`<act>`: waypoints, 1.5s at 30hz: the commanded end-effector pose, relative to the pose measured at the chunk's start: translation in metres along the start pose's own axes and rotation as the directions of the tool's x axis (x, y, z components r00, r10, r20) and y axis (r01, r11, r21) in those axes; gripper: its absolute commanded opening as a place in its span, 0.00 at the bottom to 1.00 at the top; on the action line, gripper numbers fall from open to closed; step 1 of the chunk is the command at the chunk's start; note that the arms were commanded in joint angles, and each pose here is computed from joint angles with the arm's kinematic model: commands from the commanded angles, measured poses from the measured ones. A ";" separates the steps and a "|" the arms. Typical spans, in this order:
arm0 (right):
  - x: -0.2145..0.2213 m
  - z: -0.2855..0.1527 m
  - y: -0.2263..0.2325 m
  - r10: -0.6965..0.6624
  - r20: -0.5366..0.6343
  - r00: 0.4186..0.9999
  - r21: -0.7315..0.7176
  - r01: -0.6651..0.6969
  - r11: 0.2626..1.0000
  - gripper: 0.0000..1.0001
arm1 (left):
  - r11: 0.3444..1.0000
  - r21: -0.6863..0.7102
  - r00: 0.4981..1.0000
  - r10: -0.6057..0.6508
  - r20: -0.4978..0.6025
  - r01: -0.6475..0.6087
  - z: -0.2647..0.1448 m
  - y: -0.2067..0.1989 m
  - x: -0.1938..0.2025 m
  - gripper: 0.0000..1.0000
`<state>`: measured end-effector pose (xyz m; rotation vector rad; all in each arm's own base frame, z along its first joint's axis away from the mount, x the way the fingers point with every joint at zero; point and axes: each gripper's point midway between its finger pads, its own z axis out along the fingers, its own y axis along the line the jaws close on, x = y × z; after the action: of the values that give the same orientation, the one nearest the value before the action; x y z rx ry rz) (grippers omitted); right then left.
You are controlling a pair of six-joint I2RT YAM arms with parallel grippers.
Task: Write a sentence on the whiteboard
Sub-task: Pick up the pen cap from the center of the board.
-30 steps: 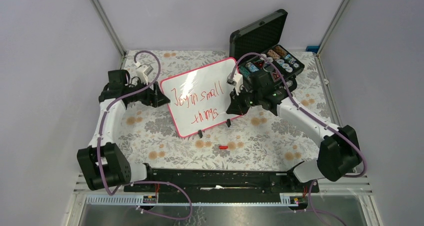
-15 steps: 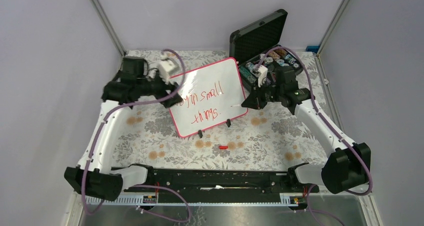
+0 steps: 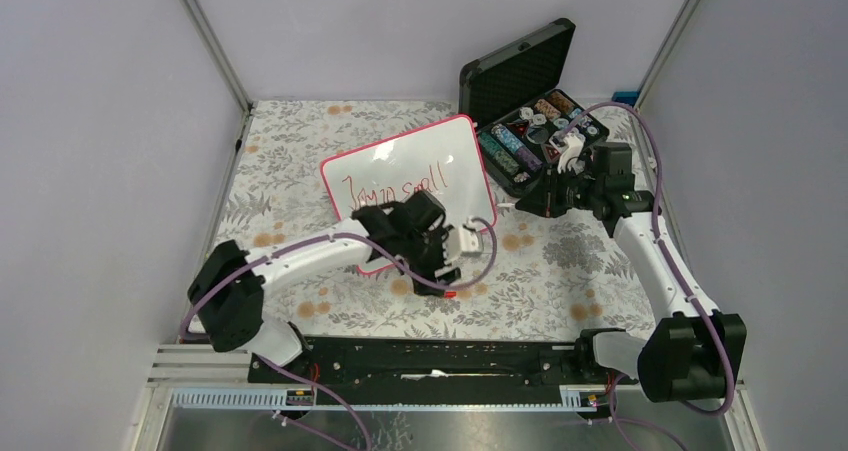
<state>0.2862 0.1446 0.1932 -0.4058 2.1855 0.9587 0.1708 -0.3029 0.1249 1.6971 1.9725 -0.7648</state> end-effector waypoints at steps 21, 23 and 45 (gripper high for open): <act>0.000 -0.004 0.000 -0.022 0.043 0.999 0.004 0.022 1.000 0.00 | 0.995 -0.045 0.992 0.089 -0.089 -0.093 0.099 0.008 0.062 0.44; 0.001 -0.004 0.000 -0.022 0.043 0.999 0.001 0.022 1.000 0.00 | 0.995 -0.031 0.989 0.091 -0.115 -0.096 0.100 0.006 0.069 0.37; 0.003 -0.003 0.042 0.049 0.039 0.998 -0.267 -0.037 0.963 0.00 | 0.993 -0.118 0.989 0.000 0.147 0.018 -0.014 0.053 -0.023 0.00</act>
<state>0.2717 0.1595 0.1982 -0.4184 2.1156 1.1373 0.1947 -0.3009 0.0722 1.6632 2.0171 -0.6853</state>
